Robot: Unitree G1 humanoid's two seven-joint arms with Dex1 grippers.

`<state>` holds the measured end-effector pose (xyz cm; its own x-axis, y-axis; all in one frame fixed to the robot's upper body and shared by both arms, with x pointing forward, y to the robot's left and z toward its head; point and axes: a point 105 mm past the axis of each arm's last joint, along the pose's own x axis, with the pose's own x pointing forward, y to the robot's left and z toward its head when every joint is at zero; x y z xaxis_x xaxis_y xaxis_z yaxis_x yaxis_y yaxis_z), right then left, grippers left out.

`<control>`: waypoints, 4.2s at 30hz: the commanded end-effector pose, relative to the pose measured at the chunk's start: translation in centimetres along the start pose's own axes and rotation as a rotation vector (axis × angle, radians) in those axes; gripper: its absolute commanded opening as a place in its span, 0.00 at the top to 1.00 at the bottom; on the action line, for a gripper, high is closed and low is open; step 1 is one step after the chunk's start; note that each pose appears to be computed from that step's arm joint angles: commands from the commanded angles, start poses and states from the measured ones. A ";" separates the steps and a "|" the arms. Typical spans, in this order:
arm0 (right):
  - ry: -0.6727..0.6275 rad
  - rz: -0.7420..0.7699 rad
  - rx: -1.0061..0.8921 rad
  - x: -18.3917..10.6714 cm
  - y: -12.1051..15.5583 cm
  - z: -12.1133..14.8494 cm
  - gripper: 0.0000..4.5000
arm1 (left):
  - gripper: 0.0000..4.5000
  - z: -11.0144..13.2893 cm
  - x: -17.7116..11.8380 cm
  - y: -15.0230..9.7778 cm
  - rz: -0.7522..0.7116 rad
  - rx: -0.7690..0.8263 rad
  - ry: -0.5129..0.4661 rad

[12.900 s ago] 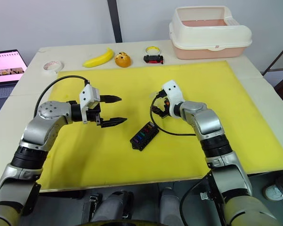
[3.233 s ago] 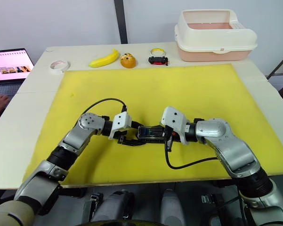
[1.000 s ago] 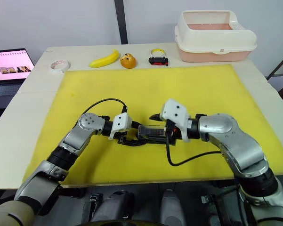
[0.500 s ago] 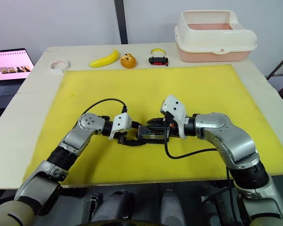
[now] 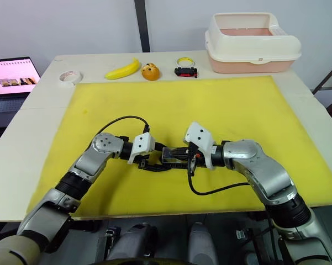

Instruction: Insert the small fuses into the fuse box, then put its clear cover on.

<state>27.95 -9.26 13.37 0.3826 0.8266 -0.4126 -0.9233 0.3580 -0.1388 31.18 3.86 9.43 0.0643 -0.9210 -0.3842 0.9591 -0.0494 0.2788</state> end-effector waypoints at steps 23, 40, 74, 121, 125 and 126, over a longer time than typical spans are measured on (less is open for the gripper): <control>0.266 -0.057 0.231 -0.7 1.3 -6.9 0.99 | 0.43 -0.2 0.1 0.1 -0.007 0.011 0.015; -0.056 -0.011 0.040 -2.8 -1.1 3.7 0.79 | 0.43 -0.1 0.3 -0.4 -0.024 0.025 0.009; 0.121 0.033 -0.111 -1.4 -0.8 0.2 0.48 | 0.43 -0.1 0.2 -0.5 -0.022 0.021 0.010; 0.159 0.104 -0.191 -2.2 -1.2 1.8 0.21 | 0.43 -0.2 0.4 -0.5 -0.022 0.034 0.012; 0.103 0.103 -0.195 -3.0 -0.8 3.0 0.10 | 0.43 -0.2 0.4 -0.6 -0.022 0.033 0.012; 0.084 0.097 -0.186 -3.2 -0.8 3.3 0.10 | 0.43 -0.2 0.4 -0.6 -0.022 0.033 0.012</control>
<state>27.99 -10.97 16.14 0.2851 0.7866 -0.5477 -0.9561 0.1931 -0.2204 31.05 3.70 9.32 0.0563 -0.9209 -0.3858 0.9508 -0.0685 0.3022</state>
